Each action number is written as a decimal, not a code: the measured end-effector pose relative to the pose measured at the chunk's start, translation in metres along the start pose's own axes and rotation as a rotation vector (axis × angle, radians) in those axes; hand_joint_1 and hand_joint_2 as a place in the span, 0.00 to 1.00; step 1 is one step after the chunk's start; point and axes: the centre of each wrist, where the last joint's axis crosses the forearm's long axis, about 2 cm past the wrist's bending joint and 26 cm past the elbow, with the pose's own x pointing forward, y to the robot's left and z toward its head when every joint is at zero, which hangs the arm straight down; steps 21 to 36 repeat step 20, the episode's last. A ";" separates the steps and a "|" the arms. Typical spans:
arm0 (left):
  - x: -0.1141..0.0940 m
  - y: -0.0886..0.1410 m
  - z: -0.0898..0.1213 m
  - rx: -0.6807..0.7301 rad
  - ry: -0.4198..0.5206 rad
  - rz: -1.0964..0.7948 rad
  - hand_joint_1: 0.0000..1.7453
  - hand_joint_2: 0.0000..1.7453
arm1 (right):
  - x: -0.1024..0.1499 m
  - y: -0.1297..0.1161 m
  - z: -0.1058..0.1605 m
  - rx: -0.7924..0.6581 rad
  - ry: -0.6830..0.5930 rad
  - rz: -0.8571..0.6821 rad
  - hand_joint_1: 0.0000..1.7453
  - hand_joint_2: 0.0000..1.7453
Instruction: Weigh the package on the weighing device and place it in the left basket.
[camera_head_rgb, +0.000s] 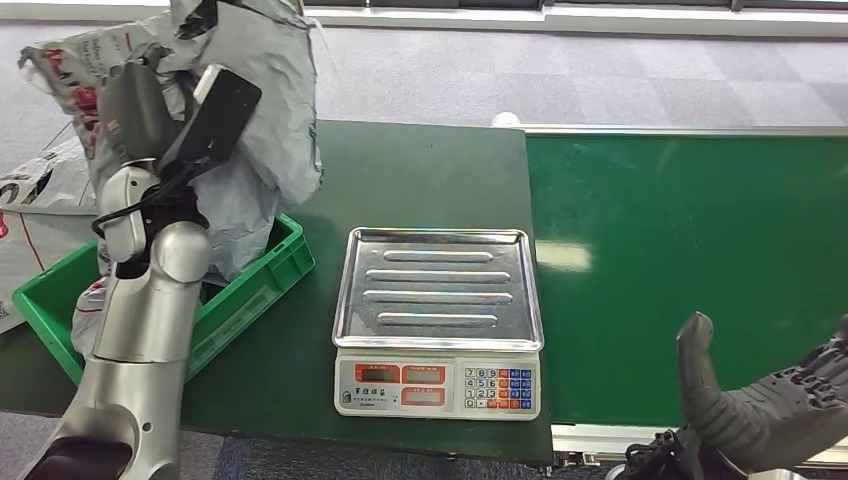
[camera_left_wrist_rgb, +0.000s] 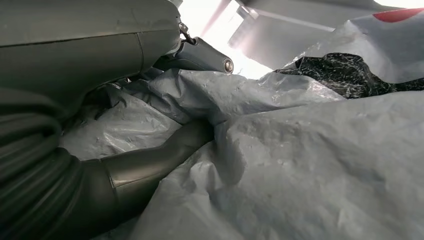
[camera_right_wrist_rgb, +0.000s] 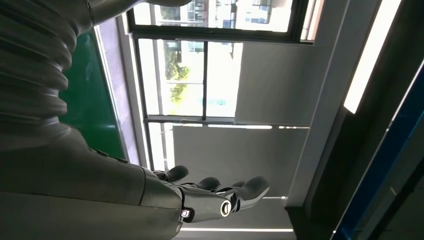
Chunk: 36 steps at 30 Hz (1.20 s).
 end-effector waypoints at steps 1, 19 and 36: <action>-0.016 0.008 -0.002 0.025 0.038 -0.031 1.00 1.00 | 0.000 -0.003 0.003 0.009 0.008 0.004 0.00 1.00; -0.149 0.041 0.044 -0.014 0.380 -0.310 0.00 1.00 | 0.005 -0.017 0.024 0.085 0.050 0.037 0.00 1.00; -0.150 0.041 0.044 -0.014 0.382 -0.310 0.00 1.00 | 0.005 -0.017 0.025 0.085 0.051 0.037 0.00 1.00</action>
